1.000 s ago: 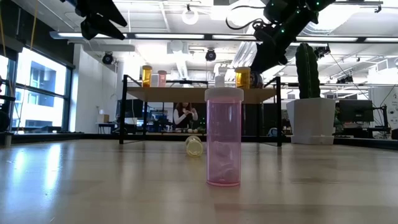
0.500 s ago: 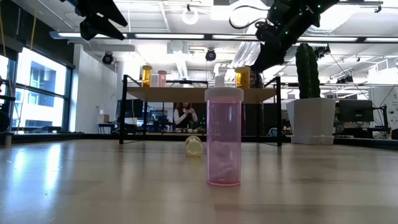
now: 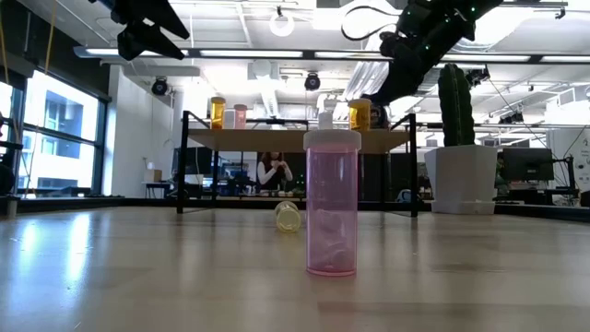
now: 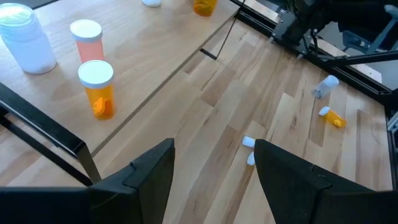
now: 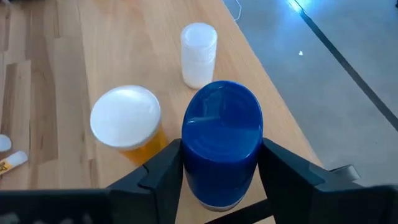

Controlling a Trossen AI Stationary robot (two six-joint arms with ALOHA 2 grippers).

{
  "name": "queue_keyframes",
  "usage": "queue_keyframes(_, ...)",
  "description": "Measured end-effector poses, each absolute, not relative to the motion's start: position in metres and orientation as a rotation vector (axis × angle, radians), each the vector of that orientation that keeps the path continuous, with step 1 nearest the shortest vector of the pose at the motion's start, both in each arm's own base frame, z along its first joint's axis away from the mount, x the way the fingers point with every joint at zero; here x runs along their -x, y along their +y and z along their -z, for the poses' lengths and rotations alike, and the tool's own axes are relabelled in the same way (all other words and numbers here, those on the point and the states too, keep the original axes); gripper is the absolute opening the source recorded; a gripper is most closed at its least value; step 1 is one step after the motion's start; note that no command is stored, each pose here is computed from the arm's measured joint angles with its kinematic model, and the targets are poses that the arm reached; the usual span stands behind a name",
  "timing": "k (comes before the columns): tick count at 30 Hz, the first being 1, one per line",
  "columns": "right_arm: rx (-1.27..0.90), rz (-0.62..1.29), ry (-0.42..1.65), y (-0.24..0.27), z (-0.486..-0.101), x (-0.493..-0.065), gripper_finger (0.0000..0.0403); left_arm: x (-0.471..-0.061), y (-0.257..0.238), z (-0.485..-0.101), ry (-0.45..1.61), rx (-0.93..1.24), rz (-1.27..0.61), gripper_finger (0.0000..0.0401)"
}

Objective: Pick and place medicine bottles onto shelf by color
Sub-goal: Adjust the blue pill bottle on the shelf

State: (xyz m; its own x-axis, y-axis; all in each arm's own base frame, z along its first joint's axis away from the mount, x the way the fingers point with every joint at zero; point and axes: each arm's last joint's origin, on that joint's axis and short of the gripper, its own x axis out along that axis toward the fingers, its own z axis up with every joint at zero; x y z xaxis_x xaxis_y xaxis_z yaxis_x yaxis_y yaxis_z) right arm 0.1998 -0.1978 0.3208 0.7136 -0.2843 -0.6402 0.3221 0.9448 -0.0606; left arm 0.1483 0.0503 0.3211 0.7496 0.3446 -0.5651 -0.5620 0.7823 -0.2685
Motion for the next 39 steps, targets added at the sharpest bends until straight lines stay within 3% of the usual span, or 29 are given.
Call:
queue_keyframes(10,0.024,0.361,0.649,-0.200,-0.354,-0.199,0.0177,-0.148,0.050,-0.321,0.517,0.453,-0.516,0.0211)
queue_keyframes(22,-0.003,0.249,0.813,-0.234,-0.363,-0.227,0.0177,-0.148,0.050,-0.321,0.519,0.446,-0.513,0.0211)
queue_keyframes(30,-0.014,0.130,0.876,-0.247,-0.350,-0.241,0.0177,-0.148,0.050,-0.321,0.519,0.446,-0.513,0.0211)
queue_keyframes(39,-0.006,0.145,0.951,-0.254,-0.336,-0.245,0.0176,-0.148,0.050,-0.321,0.519,0.446,-0.513,0.0211)
